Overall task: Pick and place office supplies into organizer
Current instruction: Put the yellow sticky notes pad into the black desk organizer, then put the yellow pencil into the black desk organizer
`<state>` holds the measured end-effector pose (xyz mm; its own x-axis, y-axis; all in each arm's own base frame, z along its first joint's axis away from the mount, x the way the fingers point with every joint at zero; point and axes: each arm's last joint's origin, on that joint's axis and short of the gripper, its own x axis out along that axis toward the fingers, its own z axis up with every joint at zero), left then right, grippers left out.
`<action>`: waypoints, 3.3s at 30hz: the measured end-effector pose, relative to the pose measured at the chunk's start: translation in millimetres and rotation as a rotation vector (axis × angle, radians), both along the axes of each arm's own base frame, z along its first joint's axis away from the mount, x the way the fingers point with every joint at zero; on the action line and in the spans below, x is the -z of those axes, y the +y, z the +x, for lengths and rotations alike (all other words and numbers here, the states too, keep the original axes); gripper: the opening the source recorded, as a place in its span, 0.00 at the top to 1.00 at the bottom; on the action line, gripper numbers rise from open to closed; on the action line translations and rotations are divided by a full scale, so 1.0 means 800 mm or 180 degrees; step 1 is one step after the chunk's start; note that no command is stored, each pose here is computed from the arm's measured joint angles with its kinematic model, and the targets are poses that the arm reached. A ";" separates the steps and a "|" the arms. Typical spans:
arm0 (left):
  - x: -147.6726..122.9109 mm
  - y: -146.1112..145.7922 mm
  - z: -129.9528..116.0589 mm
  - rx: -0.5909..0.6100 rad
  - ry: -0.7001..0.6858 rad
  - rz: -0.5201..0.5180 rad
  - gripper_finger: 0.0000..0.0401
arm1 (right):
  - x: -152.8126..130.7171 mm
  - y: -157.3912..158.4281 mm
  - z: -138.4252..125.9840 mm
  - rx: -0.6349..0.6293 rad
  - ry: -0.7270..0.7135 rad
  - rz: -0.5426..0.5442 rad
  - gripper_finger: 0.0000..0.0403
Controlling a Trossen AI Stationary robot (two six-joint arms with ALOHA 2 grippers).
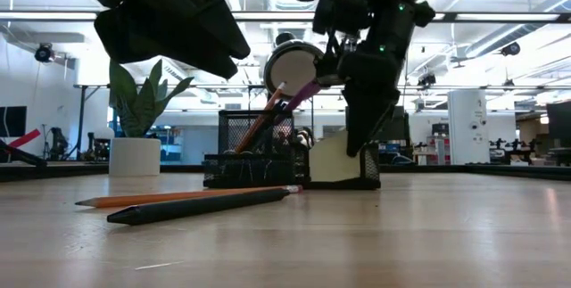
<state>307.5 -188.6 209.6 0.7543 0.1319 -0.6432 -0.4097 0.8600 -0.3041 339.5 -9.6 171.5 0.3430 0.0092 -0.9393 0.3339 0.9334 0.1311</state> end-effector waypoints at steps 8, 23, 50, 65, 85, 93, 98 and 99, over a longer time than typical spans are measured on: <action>0.001 0.000 0.000 0.0002 0.0018 0.0012 0.74 | -0.021 0.013 0.001 -0.0436 -0.0070 -0.0540 0.53; 0.027 0.019 -0.017 -0.0215 0.0749 0.0099 0.74 | -0.062 0.078 -0.041 -0.2303 0.0218 -0.1552 0.50; 0.044 -0.008 -0.070 -0.0499 0.1275 -0.0556 0.92 | -0.028 0.121 -0.014 -0.3091 -0.0293 -0.1343 0.67; 0.056 -0.018 -0.078 -0.0580 0.0887 -0.0601 0.99 | -0.013 0.122 0.067 -0.3309 -0.0289 -0.1446 0.64; 0.077 -0.009 -0.085 -0.0722 0.0687 -0.0768 1.00 | -0.007 0.083 0.073 -0.2907 -0.0324 -0.0833 0.97; 0.076 -0.007 -0.084 -0.0812 0.0599 -0.0724 1.00 | 0.000 0.082 0.067 -0.3186 -0.0211 -0.0860 0.98; 0.076 -0.007 -0.084 -0.0503 0.0652 -0.0437 1.00 | 0.000 0.083 0.067 -0.3272 -0.0224 -0.0886 0.98; 0.077 -0.007 -0.084 -0.0454 0.0666 -0.0383 1.00 | 0.000 0.083 0.067 -0.3278 -0.0226 -0.0889 0.98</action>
